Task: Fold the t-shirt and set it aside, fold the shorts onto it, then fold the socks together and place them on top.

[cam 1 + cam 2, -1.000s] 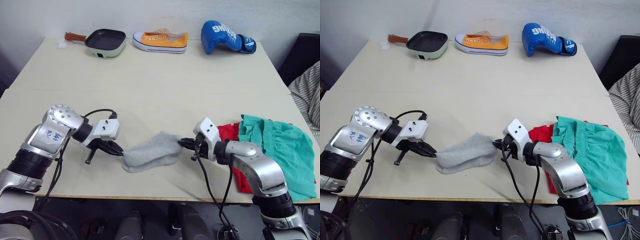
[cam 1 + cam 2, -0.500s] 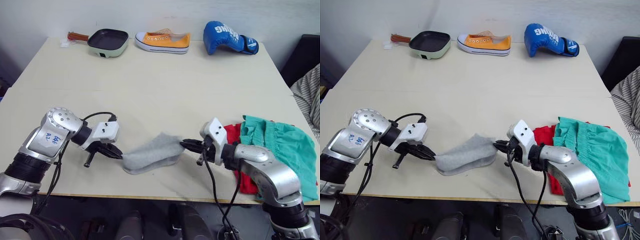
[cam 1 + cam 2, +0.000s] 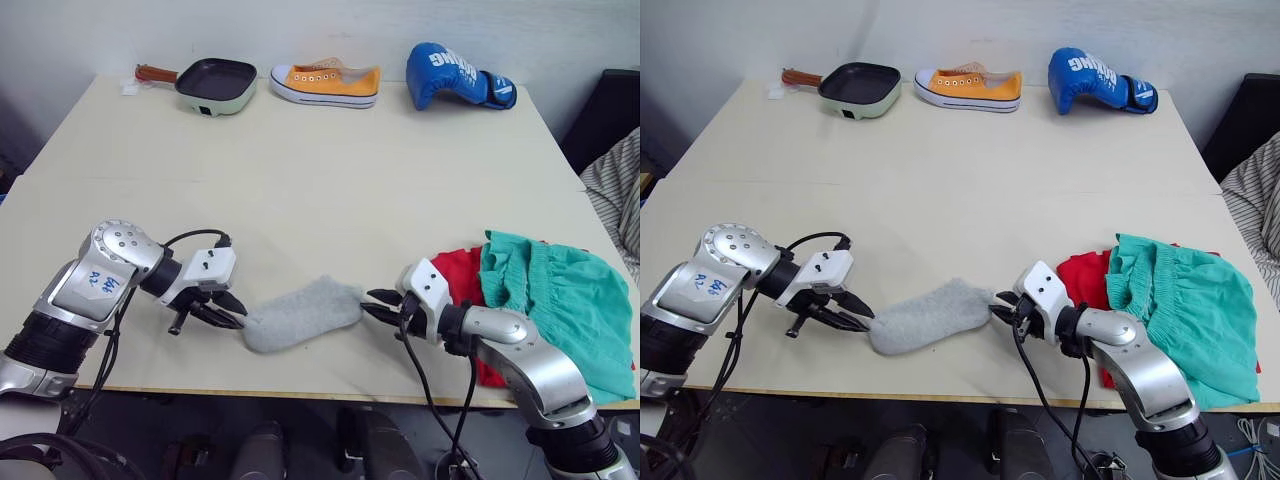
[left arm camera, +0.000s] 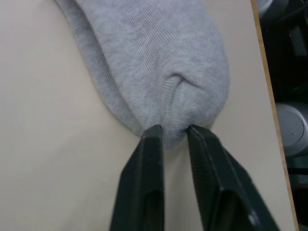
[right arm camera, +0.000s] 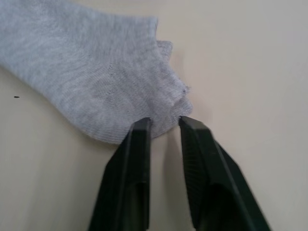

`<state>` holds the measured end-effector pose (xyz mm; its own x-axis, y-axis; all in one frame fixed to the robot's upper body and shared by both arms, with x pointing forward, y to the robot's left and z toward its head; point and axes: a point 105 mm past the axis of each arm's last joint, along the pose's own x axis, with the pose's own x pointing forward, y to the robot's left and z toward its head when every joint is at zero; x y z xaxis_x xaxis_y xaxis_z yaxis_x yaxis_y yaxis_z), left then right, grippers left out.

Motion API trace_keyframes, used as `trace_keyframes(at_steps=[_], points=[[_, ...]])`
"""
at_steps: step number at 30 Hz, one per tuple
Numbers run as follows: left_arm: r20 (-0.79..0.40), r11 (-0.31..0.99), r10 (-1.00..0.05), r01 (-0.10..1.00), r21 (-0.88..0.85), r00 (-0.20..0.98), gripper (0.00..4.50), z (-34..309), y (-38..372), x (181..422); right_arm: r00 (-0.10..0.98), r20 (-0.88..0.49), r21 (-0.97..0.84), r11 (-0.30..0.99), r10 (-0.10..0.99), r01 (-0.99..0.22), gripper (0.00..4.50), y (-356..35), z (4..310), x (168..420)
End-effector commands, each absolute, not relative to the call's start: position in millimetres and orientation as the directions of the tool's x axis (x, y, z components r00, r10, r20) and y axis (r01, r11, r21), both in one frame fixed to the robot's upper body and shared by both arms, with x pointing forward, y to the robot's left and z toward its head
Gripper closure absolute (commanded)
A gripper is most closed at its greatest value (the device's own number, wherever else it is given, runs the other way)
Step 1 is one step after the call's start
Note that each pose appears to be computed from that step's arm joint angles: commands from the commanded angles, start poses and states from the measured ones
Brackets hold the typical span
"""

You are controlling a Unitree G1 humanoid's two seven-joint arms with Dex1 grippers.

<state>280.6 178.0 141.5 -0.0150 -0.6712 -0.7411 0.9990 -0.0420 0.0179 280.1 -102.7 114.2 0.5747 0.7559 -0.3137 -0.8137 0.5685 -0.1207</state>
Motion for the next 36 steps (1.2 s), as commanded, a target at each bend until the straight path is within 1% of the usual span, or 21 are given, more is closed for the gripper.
trace_keyframes(at_steps=[1, 2, 3, 5, 6, 7, 8, 9, 13, 14, 17, 19, 22, 24, 27, 29, 31, 33, 35, 36], points=[[-0.703, -0.021, -0.711, 0.999, 0.046, 0.018, 2.25, 166, 182, 274, 0.566, -0.246, -0.140, 0.549, 0.787, -0.824, 2.11, -104, 134, 276], [-0.672, 0.000, -0.740, 0.999, 0.033, 0.022, 2.00, 175, 182, 271, 0.548, -0.233, -0.143, 0.529, 0.803, -0.836, 1.86, -105, 141, 274], [-0.651, 0.011, -0.759, 1.000, 0.021, 0.022, 2.00, 181, 182, 269, 0.536, -0.226, -0.145, 0.516, 0.813, -0.844, 1.86, -106, 145, 272], [-0.554, 0.046, -0.832, 0.998, -0.038, 0.017, 2.00, 200, 176, 262, 0.495, -0.201, -0.141, 0.475, 0.845, -0.869, 1.86, -108, 159, 266], [-0.475, 0.058, -0.880, 0.995, -0.078, 0.014, 2.16, 211, 168, 259, 0.468, -0.182, -0.135, 0.450, 0.865, -0.883, 2.04, -107, 166, 263], [-0.410, 0.058, -0.912, 0.993, -0.107, 0.009, 2.40, 217, 158, 257, 0.434, -0.176, -0.129, 0.417, 0.883, -0.900, 2.30, -105, 172, 262], [-0.379, 0.066, -0.925, 0.991, -0.118, 0.017, 2.58, 216, 150, 257, 0.406, -0.176, -0.131, 0.387, 0.897, -0.913, 2.52, -102, 175, 261], [-0.376, 0.093, -0.925, 0.989, -0.117, 0.043, 2.93, 208, 142, 261, 0.386, -0.184, -0.142, 0.364, 0.904, -0.920, 2.88, -97, 176, 263], [-0.452, 0.185, -0.885, 0.975, -0.119, 0.113, 4.17, 167, 126, 268, 0.360, -0.236, -0.210, 0.314, 0.903, -0.926, 4.28, -76, 165, 278], [-0.474, 0.222, -0.869, 0.967, -0.121, 0.140, 4.44, 155, 123, 271, 0.354, -0.250, -0.227, 0.301, 0.901, -0.926, 4.50, -69, 160, 284], [-0.518, 0.322, -0.829, 0.938, -0.129, 0.214, 4.44, 133, 122, 282, 0.351, -0.285, -0.270, 0.277, 0.892, -0.922, 4.50, -54, 146, 299], [-0.539, 0.374, -0.805, 0.917, -0.140, 0.246, 4.44, 124, 124, 286, 0.347, -0.321, -0.307, 0.250, 0.881, -0.918, 4.50, -48, 136, 306], [-0.569, 0.395, -0.784, 0.907, -0.146, 0.250, 4.44, 116, 128, 284, 0.353, -0.363, -0.344, 0.228, 0.862, -0.911, 4.50, -47, 122, 313], [-0.599, 0.408, -0.763, 0.900, -0.153, 0.244, 4.44, 109, 131, 281, 0.382, -0.381, -0.371, 0.239, 0.842, -0.897, 4.50, -51, 114, 321], [-0.675, 0.424, -0.688, 0.902, -0.075, 0.268, 4.44, 94, 145, 281, 0.436, -0.396, -0.420, 0.263, 0.808, -0.869, 4.50, -62, 108, 331], [-0.712, 0.452, -0.636, 0.891, -0.031, 0.298, 4.44, 86, 161, 284, 0.479, -0.391, -0.446, 0.294, 0.786, -0.845, 4.50, -74, 109, 339], [-0.700, 0.491, -0.634, 0.870, -0.037, 0.328, 4.44, 90, 168, 288, 0.501, -0.378, -0.453, 0.316, 0.779, -0.833, 4.50, -82, 113, 342], [-0.653, 0.507, -0.674, 0.859, -0.068, 0.346, 4.44, 104, 166, 289, 0.507, -0.360, -0.447, 0.333, 0.783, -0.830, 4.50, -86, 118, 343], [-0.585, 0.490, -0.732, 0.867, -0.094, 0.350, 4.44, 126, 160, 288, 0.497, -0.321, -0.426, 0.346, 0.806, -0.836, 4.50, -86, 128, 339], [-0.544, 0.454, -0.770, 0.885, -0.102, 0.332, 4.44, 139, 155, 283, 0.480, -0.285, -0.400, 0.352, 0.829, -0.846, 4.50, -84, 137, 335]])
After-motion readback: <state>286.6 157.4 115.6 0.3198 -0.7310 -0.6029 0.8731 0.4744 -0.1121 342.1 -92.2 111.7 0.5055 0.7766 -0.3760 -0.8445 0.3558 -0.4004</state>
